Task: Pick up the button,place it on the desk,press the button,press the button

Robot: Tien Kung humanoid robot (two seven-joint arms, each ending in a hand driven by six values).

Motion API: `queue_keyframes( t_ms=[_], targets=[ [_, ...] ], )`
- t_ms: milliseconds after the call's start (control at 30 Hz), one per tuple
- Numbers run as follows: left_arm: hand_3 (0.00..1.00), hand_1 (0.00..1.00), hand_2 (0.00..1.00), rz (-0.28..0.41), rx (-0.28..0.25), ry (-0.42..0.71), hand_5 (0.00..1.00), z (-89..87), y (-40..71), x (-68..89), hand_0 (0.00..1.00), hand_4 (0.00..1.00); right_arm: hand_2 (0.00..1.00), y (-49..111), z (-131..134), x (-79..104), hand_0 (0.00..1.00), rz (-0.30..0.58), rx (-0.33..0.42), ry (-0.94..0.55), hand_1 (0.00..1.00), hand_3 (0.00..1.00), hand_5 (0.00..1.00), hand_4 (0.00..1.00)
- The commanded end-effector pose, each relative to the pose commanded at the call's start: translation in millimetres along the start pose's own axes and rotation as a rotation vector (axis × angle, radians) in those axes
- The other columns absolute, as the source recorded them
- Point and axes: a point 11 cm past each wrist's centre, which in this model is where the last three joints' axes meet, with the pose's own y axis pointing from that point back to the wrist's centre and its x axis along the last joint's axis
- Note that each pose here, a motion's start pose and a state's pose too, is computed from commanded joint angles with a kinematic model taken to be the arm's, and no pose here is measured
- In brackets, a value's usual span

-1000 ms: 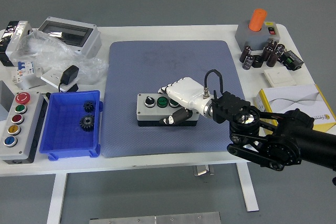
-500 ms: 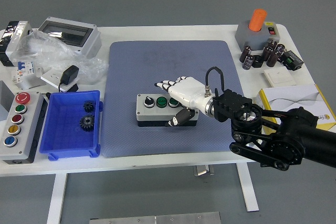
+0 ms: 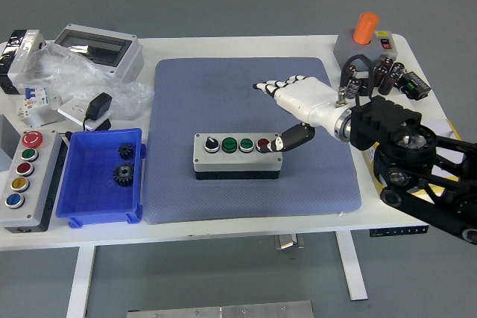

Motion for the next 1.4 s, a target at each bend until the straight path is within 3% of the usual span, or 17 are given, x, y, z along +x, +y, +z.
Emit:
queue_keyframes(
  t_ms=[167, 200, 367, 400, 567, 600, 767, 800, 1067, 1367, 1400],
  targets=[
    [0.558, 0.579, 0.554, 0.000, 0.001, 0.004, 0.002, 0.6, -0.1, -0.1, 0.596, 0.094, 0.998, 8.7, 23, 7.9, 0.951, -0.107, -0.112, -0.035, 0.897, 0.998, 0.564, 0.959],
    [0.561, 0.580, 0.557, 0.000, 0.001, 0.005, 0.002, 0.8, -0.1, -0.1, 0.596, 0.101, 0.740, 9.4, 24, 7.4, 0.777, -0.128, -0.118, -0.036, 0.716, 0.998, 0.395, 0.696],
    [0.561, 0.580, 0.557, 0.002, 0.005, 0.006, 0.002, 1.2, -0.1, 0.6, 0.596, 0.101, 0.740, 13.8, 24, 2.6, 0.777, -0.256, -0.081, -0.048, 0.716, 0.998, 0.395, 0.696],
    [0.561, 0.582, 0.559, 0.003, 0.007, 0.006, 0.002, 1.1, -0.1, 0.9, 0.600, 0.113, 0.612, 14.4, 23, 1.8, 0.693, -0.276, -0.071, -0.052, 0.633, 0.998, 0.270, 0.500],
    [0.561, 0.582, 0.559, 0.007, 0.017, 0.008, 0.002, 1.5, -0.1, 2.3, 0.600, 0.113, 0.612, 13.9, 9, -2.4, 0.693, -0.339, -0.006, -0.113, 0.633, 0.998, 0.270, 0.500],
    [0.558, 0.583, 0.559, 0.007, 0.018, 0.008, 0.002, 1.9, -0.2, 2.3, 0.599, 0.102, 0.485, 13.1, 4, -4.3, 0.637, -0.350, 0.010, -0.129, 0.601, 0.998, 0.217, 0.407],
    [0.558, 0.583, 0.559, 0.004, 0.018, 0.008, 0.002, 3.4, -0.4, 1.3, 0.599, 0.102, 0.485, 8.9, -18, -15.4, 0.637, -0.387, 0.068, -0.159, 0.601, 0.998, 0.217, 0.407],
    [0.558, 0.583, 0.559, 0.003, 0.018, 0.008, 0.002, 3.5, -0.4, 1.2, 0.598, 0.097, 0.341, 8.5, -20, -16.8, 0.552, -0.389, 0.072, -0.159, 0.542, 0.998, 0.104, 0.259],
    [0.558, 0.583, 0.560, 0.001, 0.015, 0.010, 0.002, 4.9, -0.4, 1.4, 0.599, 0.093, 0.335, 4.6, -39, -30.7, 0.548, -0.407, 0.106, -0.136, 0.537, 0.998, 0.101, 0.252],
    [0.559, 0.583, 0.561, -0.004, 0.009, 0.011, 0.002, 6.6, -0.6, 0.5, 0.600, 0.096, 0.325, 1.8, -40, -38.0, 0.553, -0.415, 0.101, -0.131, 0.533, 0.998, 0.085, 0.236],
    [0.559, 0.583, 0.562, -0.005, 0.008, 0.011, 0.002, 6.7, -0.6, 0.3, 0.601, 0.097, 0.323, 0.3, -39, -38.8, 0.560, -0.415, 0.094, -0.133, 0.525, 0.998, 0.045, 0.213]
  ],
)
